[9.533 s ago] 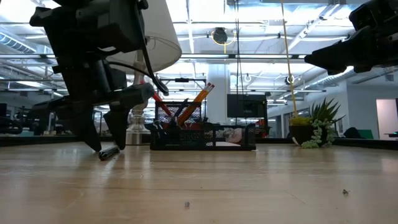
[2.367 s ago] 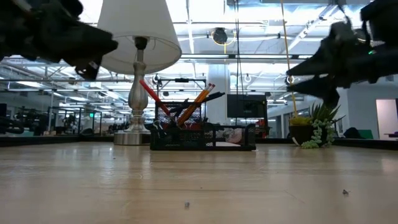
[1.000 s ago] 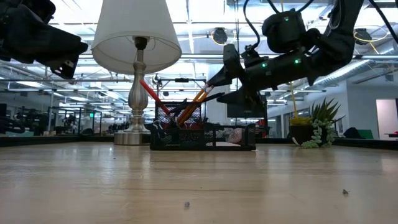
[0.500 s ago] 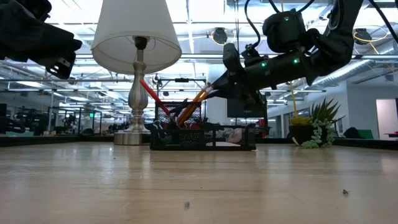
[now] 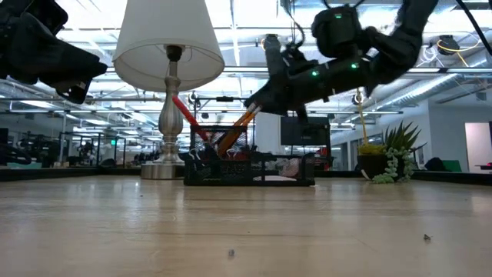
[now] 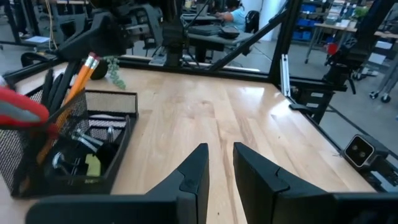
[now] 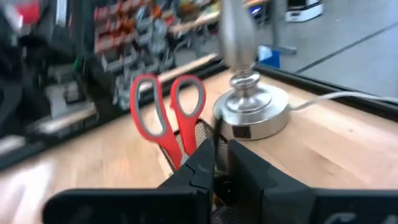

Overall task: Pick and place office supplies into organizer
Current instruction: Put the black pen into the top left compartment of the desk organizer, then return to Home Position

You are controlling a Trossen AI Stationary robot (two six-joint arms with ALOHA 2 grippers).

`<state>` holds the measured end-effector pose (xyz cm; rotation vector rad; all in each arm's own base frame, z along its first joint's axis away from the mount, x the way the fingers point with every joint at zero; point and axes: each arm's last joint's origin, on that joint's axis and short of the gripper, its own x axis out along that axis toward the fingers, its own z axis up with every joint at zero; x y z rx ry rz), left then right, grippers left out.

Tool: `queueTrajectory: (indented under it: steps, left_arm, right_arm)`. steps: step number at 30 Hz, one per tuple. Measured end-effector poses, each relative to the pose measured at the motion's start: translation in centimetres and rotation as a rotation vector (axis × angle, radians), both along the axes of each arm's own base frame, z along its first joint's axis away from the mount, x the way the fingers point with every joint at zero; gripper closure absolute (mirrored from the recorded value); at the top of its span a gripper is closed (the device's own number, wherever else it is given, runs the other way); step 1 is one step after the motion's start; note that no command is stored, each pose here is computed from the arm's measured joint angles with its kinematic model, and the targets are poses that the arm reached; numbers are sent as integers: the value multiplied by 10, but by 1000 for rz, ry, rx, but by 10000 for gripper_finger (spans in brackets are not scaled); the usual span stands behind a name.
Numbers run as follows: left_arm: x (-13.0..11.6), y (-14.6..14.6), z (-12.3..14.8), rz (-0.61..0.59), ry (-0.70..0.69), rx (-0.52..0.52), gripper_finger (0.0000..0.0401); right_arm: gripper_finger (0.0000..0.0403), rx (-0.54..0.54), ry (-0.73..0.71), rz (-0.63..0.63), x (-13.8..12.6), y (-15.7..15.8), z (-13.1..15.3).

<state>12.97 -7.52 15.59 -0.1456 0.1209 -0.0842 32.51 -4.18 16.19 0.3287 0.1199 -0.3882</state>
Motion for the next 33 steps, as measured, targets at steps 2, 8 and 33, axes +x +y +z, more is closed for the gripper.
queueTrajectory:
  steps: [2,8,33]
  left_arm:
    - [0,0,0,1,-1,-4,325]
    - [0,0,0,7,0,-13,325]
    - [-1,7,-4,230,20,-96,325]
  right_arm:
    - [381,-35,61,50,6,1,3]
    - [355,-156,108,125,15,12,9]
    - [241,-169,165,198,-8,24,44]
